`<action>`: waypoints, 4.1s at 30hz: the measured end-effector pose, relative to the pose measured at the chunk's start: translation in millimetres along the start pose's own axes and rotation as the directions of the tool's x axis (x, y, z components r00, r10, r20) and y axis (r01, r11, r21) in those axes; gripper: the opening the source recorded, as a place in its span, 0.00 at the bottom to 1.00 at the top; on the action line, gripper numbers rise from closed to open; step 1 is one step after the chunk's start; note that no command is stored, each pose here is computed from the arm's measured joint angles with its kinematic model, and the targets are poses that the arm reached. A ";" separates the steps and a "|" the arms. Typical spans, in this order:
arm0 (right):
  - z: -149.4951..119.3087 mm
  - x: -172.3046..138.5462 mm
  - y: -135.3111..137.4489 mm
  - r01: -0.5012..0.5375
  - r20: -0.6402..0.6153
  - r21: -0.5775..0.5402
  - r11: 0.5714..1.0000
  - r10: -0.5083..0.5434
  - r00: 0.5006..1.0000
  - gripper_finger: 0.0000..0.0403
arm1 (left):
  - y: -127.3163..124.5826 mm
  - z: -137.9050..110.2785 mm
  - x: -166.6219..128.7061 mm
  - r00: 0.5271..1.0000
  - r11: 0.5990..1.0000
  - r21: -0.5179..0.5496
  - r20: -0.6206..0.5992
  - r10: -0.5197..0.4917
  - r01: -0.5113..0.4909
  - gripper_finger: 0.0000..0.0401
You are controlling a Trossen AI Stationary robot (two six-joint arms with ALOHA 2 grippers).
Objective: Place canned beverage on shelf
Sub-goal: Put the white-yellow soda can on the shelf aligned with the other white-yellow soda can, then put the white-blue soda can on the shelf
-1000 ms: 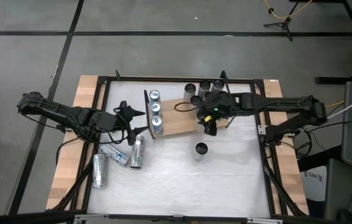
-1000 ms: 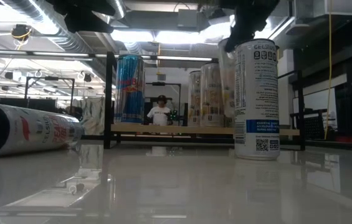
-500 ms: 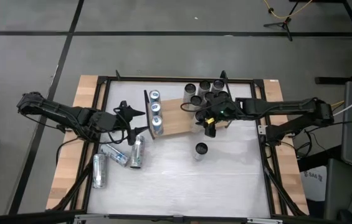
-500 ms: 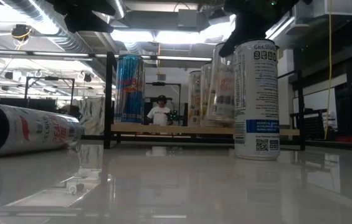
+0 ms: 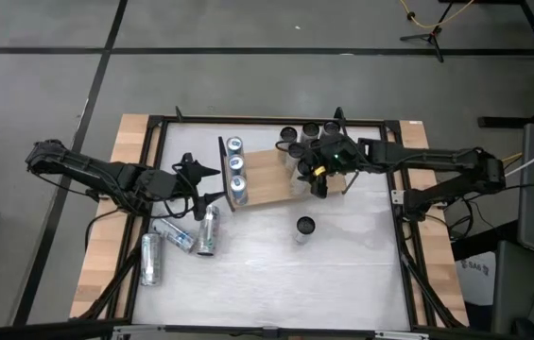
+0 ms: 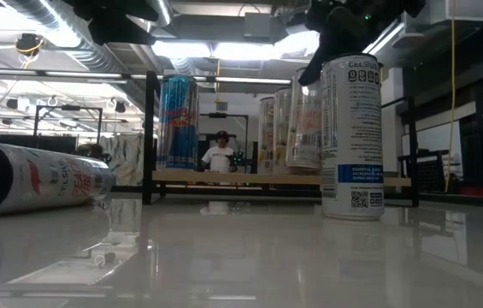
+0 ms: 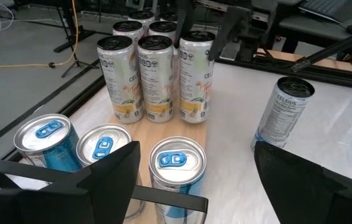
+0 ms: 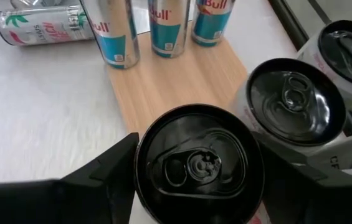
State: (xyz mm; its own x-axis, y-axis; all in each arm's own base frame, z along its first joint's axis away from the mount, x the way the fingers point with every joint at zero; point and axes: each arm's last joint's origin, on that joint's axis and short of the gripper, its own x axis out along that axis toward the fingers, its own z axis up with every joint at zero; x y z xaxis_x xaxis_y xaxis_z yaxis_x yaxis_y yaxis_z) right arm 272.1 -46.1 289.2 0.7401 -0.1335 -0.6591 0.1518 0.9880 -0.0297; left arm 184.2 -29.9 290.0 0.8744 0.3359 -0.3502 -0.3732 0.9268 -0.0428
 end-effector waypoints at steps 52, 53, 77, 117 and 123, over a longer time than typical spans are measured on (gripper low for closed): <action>1.2 23.2 1.1 -0.004 -0.004 -0.002 1.000 0.004 1.000 0.64 | 0.0 -0.2 0.0 1.000 1.000 0.002 -0.002 0.000 0.000 0.77; 1.3 23.2 1.1 -0.004 -0.003 -0.002 1.000 0.004 1.000 0.64 | 0.0 -0.2 0.0 1.000 1.000 0.002 -0.002 0.000 0.000 0.77; 2.2 24.6 1.1 -0.004 0.014 0.000 1.000 0.004 1.000 0.90 | 0.0 -0.2 0.0 1.000 1.000 0.002 -0.002 0.000 0.000 0.77; 15.2 -19.2 68.1 -0.360 0.162 -0.154 0.920 0.383 0.909 0.90 | -0.1 -0.8 0.2 1.000 1.000 0.006 -0.008 -0.001 0.001 0.77; 9.2 -19.6 76.8 -0.340 0.113 -0.140 0.930 0.356 0.928 0.90 | -0.1 -0.8 0.2 1.000 1.000 0.006 -0.008 -0.001 0.001 0.77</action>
State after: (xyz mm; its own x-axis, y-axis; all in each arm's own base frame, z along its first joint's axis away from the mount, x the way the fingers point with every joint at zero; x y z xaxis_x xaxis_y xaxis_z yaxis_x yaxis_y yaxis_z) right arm 275.3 31.7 306.7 0.8149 0.2189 -0.5367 -0.2019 0.9752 0.0911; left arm 184.2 -30.0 289.2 0.8722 0.3335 -0.3579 -0.3704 0.9281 -0.0378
